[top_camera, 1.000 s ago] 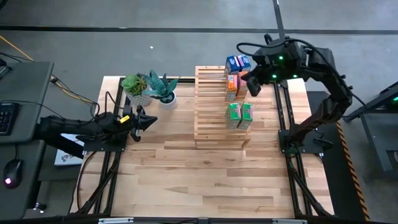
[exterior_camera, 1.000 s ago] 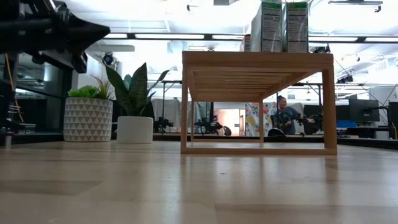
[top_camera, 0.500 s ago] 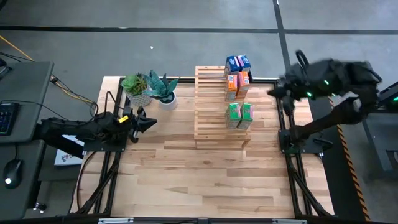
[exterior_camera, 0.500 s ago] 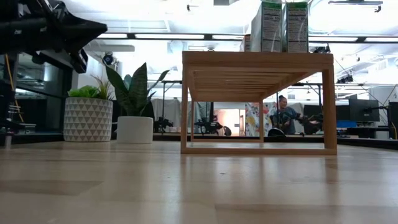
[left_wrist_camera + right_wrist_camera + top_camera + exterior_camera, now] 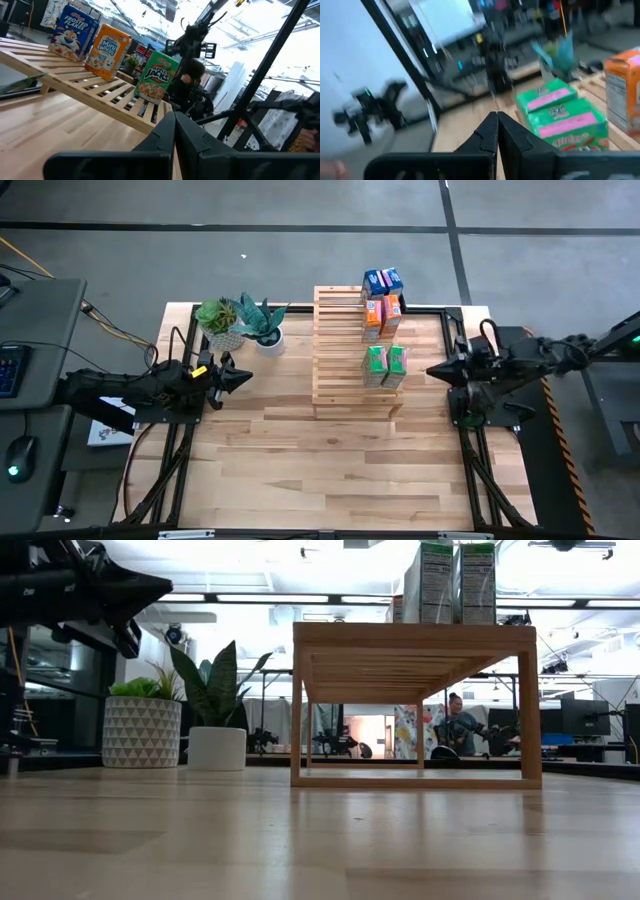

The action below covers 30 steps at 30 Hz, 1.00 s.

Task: Stack cereal on shelf
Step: Return to Home Position

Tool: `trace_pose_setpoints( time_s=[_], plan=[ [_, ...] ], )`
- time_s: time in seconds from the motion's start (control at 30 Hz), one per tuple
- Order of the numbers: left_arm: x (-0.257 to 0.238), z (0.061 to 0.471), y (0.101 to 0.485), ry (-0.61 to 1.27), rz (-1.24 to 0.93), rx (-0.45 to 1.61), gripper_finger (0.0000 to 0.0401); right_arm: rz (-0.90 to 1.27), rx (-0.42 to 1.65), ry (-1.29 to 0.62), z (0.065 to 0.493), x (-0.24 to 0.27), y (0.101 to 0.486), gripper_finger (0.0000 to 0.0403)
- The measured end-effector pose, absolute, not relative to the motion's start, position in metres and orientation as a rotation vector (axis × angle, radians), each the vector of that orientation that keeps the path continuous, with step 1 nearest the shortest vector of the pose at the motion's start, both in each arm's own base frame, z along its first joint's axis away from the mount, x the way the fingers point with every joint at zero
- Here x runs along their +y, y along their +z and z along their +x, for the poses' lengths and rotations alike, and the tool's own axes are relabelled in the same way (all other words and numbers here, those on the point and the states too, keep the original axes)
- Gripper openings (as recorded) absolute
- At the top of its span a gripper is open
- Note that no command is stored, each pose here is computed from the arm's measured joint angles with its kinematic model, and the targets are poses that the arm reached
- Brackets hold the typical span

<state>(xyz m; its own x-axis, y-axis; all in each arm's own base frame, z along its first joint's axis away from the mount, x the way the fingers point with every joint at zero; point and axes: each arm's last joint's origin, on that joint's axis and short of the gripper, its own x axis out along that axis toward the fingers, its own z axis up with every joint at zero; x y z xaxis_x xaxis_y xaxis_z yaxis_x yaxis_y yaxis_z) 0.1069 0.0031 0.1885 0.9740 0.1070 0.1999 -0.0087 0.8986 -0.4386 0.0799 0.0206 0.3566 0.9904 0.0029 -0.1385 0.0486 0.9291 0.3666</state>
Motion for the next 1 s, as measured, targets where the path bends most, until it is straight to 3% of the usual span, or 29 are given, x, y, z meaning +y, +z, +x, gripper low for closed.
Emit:
trace_pose_setpoints(
  time_s=[0.2, 0.43, 0.67, 0.8, 1.0],
  plan=[
    [0.003, 0.107, 0.189, 0.061, -0.452, -0.223, 0.0001, 0.402, -0.099, 0.039, 0.069, 0.016, 0.311, 0.0000],
    [0.003, 0.107, 0.189, 0.061, -0.451, -0.223, 0.0001, 0.409, -0.279, -0.049, 0.048, 0.004, 0.283, 0.0000],
    [0.003, 0.108, 0.187, 0.069, -0.450, -0.203, 0.0001, 0.407, -0.244, -0.040, 0.067, 0.007, 0.266, 0.0000],
    [0.003, 0.108, 0.184, 0.079, -0.449, -0.178, 0.0001, 0.401, -0.333, -0.013, 0.075, 0.007, 0.256, 0.0000],
    [0.003, 0.109, 0.182, 0.087, -0.448, -0.151, 0.0001, 0.332, -0.289, 0.104, 0.081, 0.009, 0.237, 0.0000]
  ],
)
